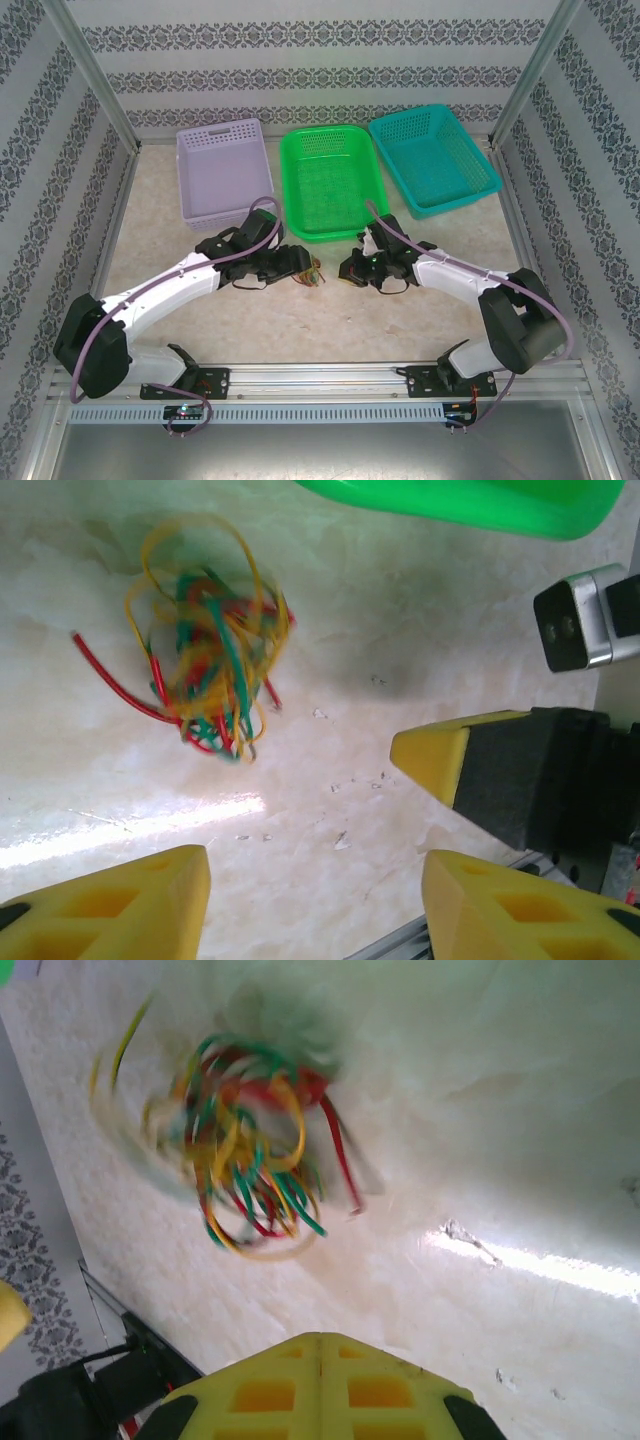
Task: Untangle the cables
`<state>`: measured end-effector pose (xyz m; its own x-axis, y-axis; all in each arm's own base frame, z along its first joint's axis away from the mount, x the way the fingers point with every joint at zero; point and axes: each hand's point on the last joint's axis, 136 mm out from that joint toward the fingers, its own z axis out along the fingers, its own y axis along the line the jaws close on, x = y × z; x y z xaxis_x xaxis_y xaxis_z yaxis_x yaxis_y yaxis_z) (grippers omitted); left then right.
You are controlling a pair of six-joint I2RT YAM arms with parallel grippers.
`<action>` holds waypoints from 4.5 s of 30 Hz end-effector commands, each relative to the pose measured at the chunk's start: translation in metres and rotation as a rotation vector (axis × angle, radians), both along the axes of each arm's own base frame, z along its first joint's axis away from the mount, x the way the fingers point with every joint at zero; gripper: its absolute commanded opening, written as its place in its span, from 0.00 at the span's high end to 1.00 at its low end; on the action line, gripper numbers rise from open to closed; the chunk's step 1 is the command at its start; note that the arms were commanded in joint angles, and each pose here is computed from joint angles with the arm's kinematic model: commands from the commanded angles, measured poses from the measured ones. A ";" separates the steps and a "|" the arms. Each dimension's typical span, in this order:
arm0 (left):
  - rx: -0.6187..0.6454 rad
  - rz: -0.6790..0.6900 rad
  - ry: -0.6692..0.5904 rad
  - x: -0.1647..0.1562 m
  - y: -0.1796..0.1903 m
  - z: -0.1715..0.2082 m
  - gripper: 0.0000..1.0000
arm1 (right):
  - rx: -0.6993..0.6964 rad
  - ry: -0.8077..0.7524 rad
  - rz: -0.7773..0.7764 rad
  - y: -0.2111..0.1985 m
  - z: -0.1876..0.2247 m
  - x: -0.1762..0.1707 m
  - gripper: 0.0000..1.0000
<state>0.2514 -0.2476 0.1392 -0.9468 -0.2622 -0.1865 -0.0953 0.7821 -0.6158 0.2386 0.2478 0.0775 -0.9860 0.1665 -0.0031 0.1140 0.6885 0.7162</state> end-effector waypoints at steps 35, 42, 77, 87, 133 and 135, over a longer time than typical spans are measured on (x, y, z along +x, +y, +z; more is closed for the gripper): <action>0.192 0.385 0.032 -0.041 0.124 -0.006 0.58 | -0.820 -0.361 0.571 0.083 -0.070 0.037 0.55; 0.163 0.393 0.036 -0.038 0.119 0.008 0.54 | -0.786 -0.574 0.697 0.078 -0.034 0.016 1.00; -0.156 -0.304 0.422 0.004 -0.054 0.000 0.43 | -0.428 -1.166 0.910 0.047 0.073 -0.008 1.00; -0.037 -0.178 0.307 0.027 -0.034 0.007 0.99 | -0.334 -1.052 0.914 0.039 0.064 -0.021 1.00; -0.285 0.448 -0.339 0.083 0.028 0.104 1.00 | -0.007 -0.755 0.485 0.086 0.097 -0.026 1.00; -0.311 0.514 -0.360 0.079 0.041 0.106 1.00 | 0.000 -0.725 0.475 0.087 0.097 -0.028 1.00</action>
